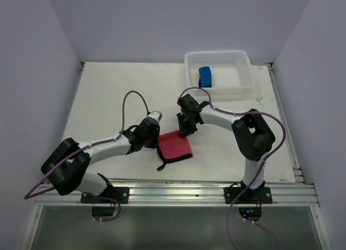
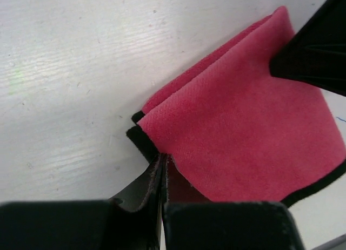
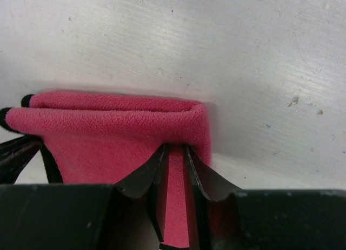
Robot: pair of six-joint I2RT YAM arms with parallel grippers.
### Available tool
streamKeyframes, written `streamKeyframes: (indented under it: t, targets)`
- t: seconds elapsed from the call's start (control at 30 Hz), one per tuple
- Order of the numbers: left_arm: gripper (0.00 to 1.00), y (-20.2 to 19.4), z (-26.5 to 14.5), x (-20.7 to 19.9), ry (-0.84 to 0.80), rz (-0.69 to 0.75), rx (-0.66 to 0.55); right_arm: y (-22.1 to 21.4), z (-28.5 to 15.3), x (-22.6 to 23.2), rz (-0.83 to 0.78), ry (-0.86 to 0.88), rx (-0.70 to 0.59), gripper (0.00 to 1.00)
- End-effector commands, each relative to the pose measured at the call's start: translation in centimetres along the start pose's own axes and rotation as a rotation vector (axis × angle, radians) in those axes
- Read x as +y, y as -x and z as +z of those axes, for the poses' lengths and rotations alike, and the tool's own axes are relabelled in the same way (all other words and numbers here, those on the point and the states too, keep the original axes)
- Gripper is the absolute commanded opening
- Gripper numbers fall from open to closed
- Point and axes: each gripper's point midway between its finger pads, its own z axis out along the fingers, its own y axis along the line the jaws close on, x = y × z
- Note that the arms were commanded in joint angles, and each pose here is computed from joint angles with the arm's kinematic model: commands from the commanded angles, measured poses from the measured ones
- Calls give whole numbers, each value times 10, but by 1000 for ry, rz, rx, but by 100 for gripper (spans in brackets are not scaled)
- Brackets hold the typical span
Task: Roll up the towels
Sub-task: Fold the towel
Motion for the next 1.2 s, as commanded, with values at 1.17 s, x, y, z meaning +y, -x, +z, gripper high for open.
streamKeyframes:
  t: [1.17]
  targets:
    - [0, 2, 6, 12, 71, 5, -27, -80, -30, -2, 8, 56, 9, 18]
